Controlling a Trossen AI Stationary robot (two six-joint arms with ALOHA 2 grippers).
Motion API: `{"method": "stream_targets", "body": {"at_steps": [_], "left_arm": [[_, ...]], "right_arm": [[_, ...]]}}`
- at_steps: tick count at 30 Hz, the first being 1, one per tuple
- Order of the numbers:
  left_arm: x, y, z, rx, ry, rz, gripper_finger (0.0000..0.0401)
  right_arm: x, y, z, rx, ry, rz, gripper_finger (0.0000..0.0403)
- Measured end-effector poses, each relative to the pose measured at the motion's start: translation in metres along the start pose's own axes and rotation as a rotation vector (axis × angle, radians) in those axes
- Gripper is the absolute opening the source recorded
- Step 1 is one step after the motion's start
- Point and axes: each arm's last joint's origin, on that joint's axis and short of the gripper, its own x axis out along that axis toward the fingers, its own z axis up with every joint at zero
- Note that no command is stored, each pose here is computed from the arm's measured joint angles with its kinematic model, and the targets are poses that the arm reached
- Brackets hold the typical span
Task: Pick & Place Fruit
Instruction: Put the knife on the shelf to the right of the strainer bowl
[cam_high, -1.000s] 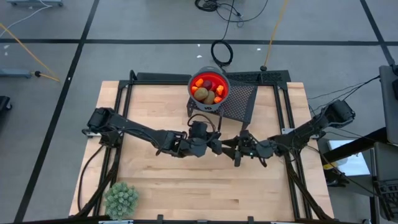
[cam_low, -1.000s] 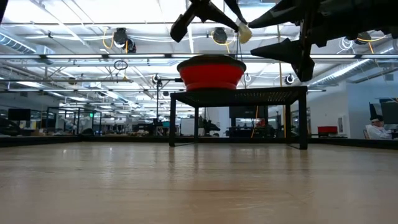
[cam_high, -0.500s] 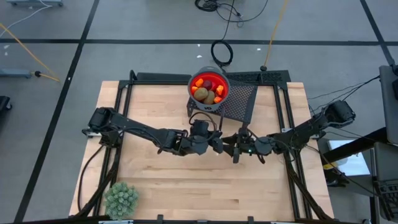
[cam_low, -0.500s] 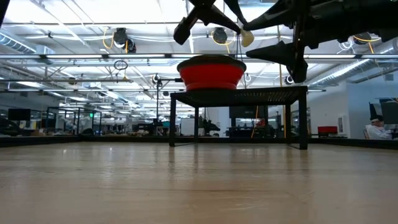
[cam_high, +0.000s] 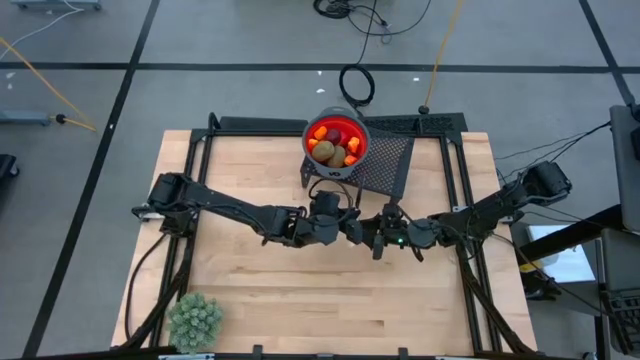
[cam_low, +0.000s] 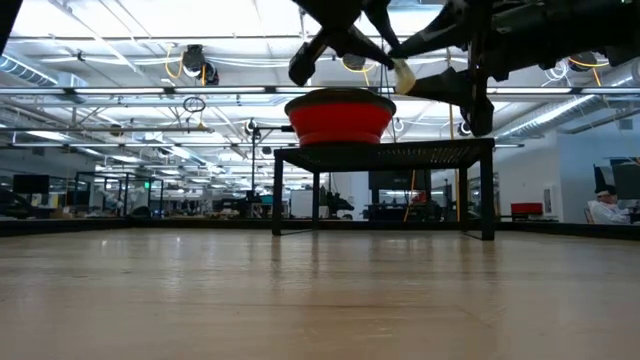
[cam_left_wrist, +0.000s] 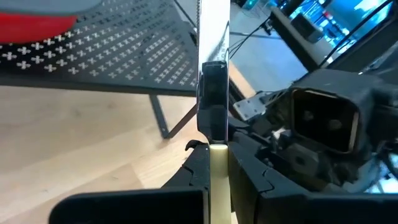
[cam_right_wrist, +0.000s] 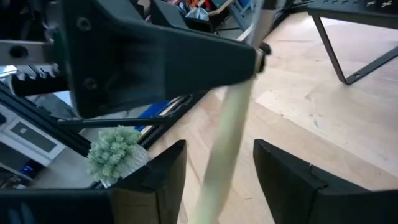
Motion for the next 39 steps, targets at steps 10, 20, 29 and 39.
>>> {"method": "stream_targets", "body": {"at_steps": [10, 20, 29, 39], "left_arm": [[0.0004, 0.0006, -0.0010, 0.005, 0.009, 0.002, 0.0021], [0.0003, 0.0004, -0.0014, 0.017, 0.019, -0.005, 0.0021], [0.0002, 0.0002, -0.0013, 0.013, 0.021, -0.007, 0.0021], [0.0003, 0.0006, -0.0016, 0.012, 0.027, -0.006, 0.0022]], "right_arm": [[0.0000, -0.0001, -0.0004, -0.003, 0.004, 0.000, 0.0092], [-0.0002, -0.0005, -0.0015, -0.001, 0.023, 0.008, 0.0047], [-0.0002, -0.0003, -0.0015, 0.004, 0.024, 0.012, 0.0044], [-0.0003, -0.0010, -0.0022, 0.020, 0.033, 0.006, 0.0044]]}}
